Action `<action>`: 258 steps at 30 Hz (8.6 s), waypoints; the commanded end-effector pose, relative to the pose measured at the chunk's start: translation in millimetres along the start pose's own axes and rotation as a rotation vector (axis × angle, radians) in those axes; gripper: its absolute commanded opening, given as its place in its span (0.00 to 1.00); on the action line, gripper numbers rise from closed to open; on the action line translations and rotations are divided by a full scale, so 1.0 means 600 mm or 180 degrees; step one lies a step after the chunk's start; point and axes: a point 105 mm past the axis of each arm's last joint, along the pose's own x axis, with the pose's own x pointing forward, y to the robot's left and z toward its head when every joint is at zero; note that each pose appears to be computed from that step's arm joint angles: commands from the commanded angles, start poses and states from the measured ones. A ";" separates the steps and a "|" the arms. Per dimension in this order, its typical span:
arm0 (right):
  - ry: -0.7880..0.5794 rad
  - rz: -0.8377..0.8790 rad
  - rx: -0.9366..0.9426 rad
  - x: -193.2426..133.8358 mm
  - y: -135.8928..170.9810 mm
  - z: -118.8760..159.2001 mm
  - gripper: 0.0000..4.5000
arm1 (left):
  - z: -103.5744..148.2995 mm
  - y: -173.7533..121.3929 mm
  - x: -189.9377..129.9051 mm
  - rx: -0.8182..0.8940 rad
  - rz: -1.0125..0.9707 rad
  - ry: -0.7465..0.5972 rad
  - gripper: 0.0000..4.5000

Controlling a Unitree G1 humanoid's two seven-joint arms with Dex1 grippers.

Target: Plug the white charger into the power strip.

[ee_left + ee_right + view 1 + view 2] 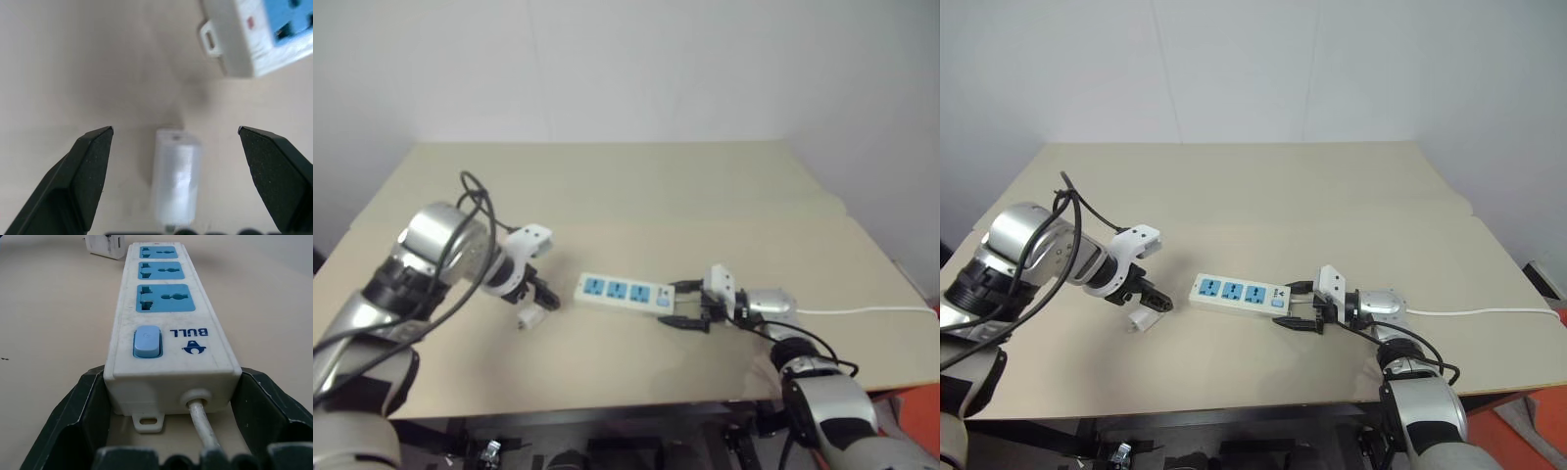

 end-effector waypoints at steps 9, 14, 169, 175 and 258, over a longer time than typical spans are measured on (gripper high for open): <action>0.0186 -0.0043 0.0119 -0.008 0.011 -0.028 0.76 | 0.024 0.001 0.007 -0.0106 0.0057 0.0206 0.99; 0.0187 -0.0053 0.0119 -0.008 0.011 -0.029 0.76 | 0.023 -0.005 0.010 -0.0072 0.0022 0.0278 0.99; 0.0107 0.0673 -0.0077 0.012 0.051 -0.014 0.76 | 0.080 -0.162 0.099 0.1669 -0.3149 -0.3467 0.22; 0.0093 0.0687 -0.0080 0.013 0.051 -0.013 0.76 | 0.059 -0.154 0.110 0.1812 -0.3017 -0.3404 0.22; 0.0007 0.0615 -0.0134 0.016 0.047 -0.005 0.92 | 0.053 -0.109 0.045 0.1900 -0.2934 -0.3716 1.00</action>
